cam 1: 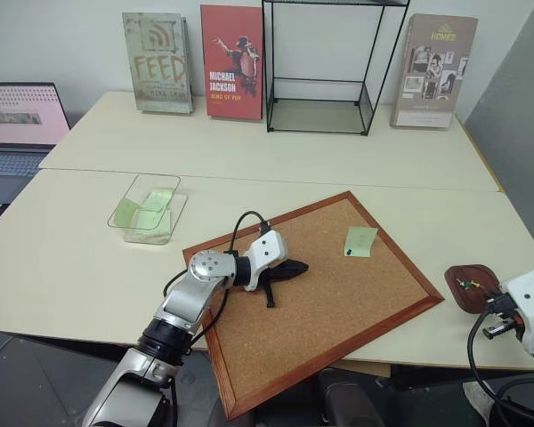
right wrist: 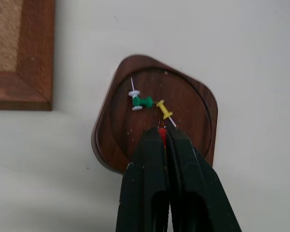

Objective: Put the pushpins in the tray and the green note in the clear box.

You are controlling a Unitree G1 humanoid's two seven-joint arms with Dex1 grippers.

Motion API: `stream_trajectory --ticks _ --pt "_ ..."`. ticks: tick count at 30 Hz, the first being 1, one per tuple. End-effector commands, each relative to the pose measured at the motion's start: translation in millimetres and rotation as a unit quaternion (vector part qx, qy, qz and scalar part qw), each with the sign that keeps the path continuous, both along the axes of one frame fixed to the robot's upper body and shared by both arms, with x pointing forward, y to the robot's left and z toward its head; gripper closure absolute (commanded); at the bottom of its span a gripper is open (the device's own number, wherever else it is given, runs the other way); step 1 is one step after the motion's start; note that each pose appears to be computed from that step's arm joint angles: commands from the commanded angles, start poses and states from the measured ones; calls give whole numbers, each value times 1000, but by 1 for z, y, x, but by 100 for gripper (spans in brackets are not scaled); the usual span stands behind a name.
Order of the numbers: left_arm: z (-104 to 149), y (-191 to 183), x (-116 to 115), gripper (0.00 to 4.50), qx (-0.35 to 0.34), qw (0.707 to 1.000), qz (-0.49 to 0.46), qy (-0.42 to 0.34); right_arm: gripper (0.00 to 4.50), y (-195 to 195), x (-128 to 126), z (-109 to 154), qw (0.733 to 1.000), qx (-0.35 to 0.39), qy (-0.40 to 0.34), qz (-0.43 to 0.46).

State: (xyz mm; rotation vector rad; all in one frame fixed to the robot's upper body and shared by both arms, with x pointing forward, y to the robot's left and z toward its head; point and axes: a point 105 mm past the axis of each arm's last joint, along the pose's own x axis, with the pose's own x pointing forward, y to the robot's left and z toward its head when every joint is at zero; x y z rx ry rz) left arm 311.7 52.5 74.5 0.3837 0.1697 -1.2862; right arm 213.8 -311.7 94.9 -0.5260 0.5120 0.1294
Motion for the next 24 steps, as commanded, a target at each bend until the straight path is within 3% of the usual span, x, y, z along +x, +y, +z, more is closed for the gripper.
stream_trajectory --ticks 1,11,16,21,24 --pt "-12 -3 -6 450 17 1000 -7 19 394 -4 0 -3 1000 -6 15 4" --pt "-13 1 -7 450 18 1000 -2 20 194 -9 8 11 1000 -14 -12 -5" --pt "-13 1 -6 450 19 1000 -2 21 194 -13 12 34 998 -3 -56 -17" --pt "-13 1 -6 450 20 1000 -2 21 194 -7 18 72 989 71 -132 -18" --pt "-14 1 -6 450 20 1000 -3 21 194 18 21 77 984 108 -137 31"
